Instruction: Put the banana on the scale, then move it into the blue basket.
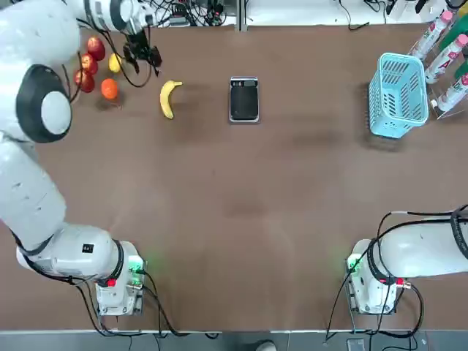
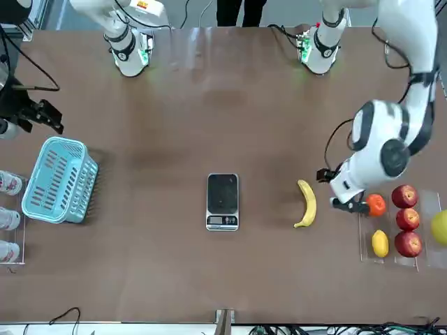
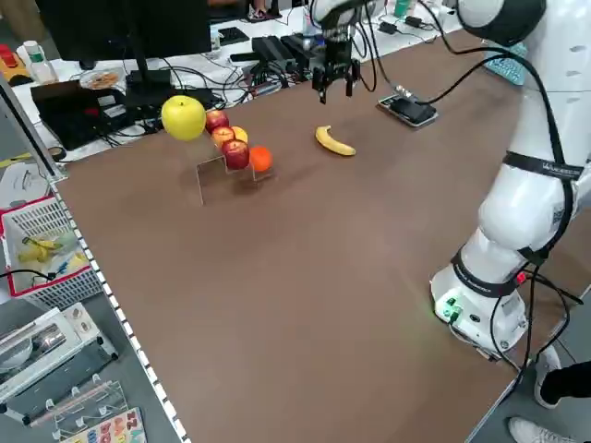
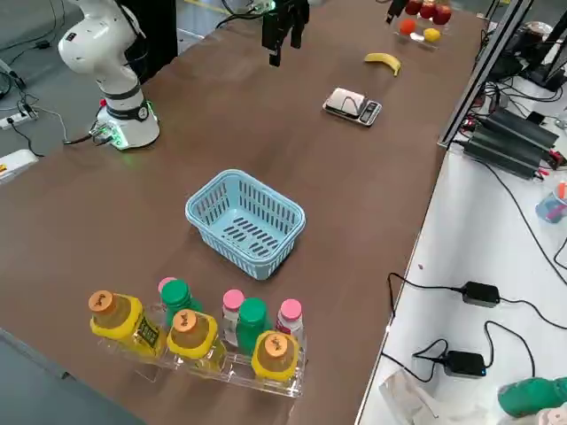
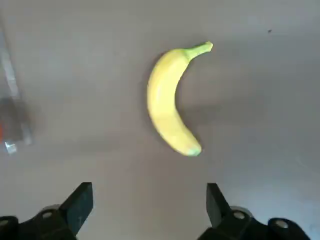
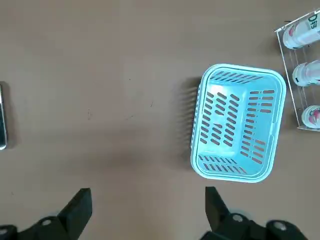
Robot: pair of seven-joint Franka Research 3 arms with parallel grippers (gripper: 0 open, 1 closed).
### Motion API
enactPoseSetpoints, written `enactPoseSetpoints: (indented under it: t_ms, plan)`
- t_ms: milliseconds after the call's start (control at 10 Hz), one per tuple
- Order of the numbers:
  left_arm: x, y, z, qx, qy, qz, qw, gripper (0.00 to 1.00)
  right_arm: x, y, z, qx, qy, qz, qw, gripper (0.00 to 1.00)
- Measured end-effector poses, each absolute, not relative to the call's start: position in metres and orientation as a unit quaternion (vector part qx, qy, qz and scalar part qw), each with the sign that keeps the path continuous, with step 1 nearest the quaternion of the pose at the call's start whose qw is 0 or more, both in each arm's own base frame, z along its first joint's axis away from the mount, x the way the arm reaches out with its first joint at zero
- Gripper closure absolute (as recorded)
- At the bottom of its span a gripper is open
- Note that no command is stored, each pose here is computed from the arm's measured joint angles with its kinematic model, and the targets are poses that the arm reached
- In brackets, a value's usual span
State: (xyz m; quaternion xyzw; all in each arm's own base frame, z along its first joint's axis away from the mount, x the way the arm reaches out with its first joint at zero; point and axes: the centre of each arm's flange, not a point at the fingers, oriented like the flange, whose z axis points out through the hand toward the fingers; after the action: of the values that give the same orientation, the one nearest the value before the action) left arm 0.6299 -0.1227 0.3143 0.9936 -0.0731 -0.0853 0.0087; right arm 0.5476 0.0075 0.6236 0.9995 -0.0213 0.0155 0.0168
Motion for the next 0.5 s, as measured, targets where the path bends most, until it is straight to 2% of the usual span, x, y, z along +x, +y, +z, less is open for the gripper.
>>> enactPoseSetpoints:
  t_ms: [200,500]
  plan:
    - [0.637,-0.126,0.252,0.995,-0.054,-0.088,0.013,0.00,0.548,0.008,0.624,1.000,-0.021,0.016,0.017,0.00]
    - [0.639,-0.138,0.216,0.996,-0.032,-0.079,0.015,0.04,0.548,0.008,0.623,1.000,-0.021,0.016,0.017,0.00]
